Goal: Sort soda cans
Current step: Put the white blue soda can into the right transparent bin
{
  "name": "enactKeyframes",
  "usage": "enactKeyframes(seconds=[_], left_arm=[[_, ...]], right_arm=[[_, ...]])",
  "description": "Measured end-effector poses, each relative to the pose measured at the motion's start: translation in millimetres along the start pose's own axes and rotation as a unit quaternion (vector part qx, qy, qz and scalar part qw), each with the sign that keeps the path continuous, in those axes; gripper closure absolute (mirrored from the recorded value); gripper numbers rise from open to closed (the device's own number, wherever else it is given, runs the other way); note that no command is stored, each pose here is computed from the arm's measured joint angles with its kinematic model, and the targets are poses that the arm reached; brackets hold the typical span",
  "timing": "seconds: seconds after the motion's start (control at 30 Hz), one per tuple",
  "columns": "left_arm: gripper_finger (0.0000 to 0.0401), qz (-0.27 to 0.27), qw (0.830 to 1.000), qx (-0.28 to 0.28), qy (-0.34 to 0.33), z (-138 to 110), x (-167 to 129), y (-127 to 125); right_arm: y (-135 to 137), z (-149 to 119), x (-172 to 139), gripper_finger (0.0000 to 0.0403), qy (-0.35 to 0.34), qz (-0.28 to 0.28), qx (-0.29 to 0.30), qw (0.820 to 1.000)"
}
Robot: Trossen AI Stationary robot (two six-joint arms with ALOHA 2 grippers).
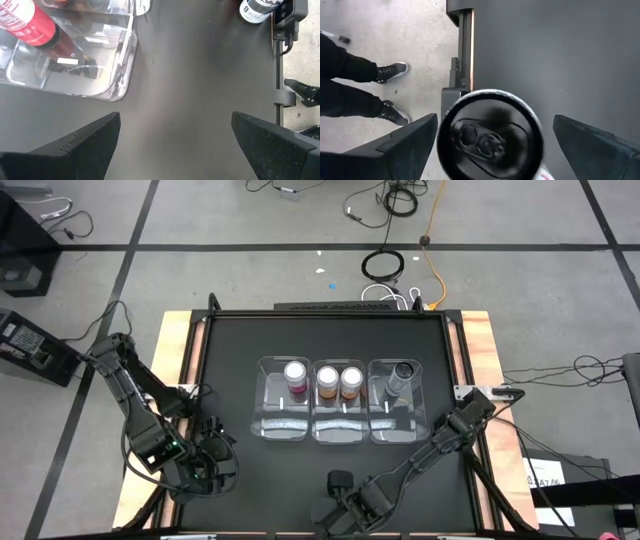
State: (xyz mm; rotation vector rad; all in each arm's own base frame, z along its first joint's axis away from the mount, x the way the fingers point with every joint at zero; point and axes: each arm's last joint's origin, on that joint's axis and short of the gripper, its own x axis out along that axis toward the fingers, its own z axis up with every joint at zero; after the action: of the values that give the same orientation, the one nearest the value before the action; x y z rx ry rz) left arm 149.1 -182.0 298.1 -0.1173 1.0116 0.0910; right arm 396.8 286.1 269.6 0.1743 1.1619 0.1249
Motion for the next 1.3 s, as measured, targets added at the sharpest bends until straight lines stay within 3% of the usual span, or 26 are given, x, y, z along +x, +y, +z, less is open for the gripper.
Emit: enactKeyframes(seconds=[0.23, 0.7, 1.1, 1.3], left_arm=[[0.0012, 0.0, 1.0, 0.0, 0.0, 0, 0, 0], [0.0012, 0.0, 1.0, 0.001, 0.0, 0, 0, 0], [0.0012, 0.0, 1.0, 0.001, 0.0, 0, 0, 0], [0.0012, 0.001, 1.0, 0.002, 0.0, 0, 0, 0]], right_arm=[[-4, 1, 0, 0.0023, 0.006, -0.006, 0.002, 1.0], [-4, 1, 0, 0.0153, 0.006, -0.005, -0.006, 1.0], [-8, 6, -4, 0.0152, -0.007, -0.003, -0.006, 1.0], [-21, 18, -26, 0.0152, -0.042, -0.012, 0.009, 0.999]])
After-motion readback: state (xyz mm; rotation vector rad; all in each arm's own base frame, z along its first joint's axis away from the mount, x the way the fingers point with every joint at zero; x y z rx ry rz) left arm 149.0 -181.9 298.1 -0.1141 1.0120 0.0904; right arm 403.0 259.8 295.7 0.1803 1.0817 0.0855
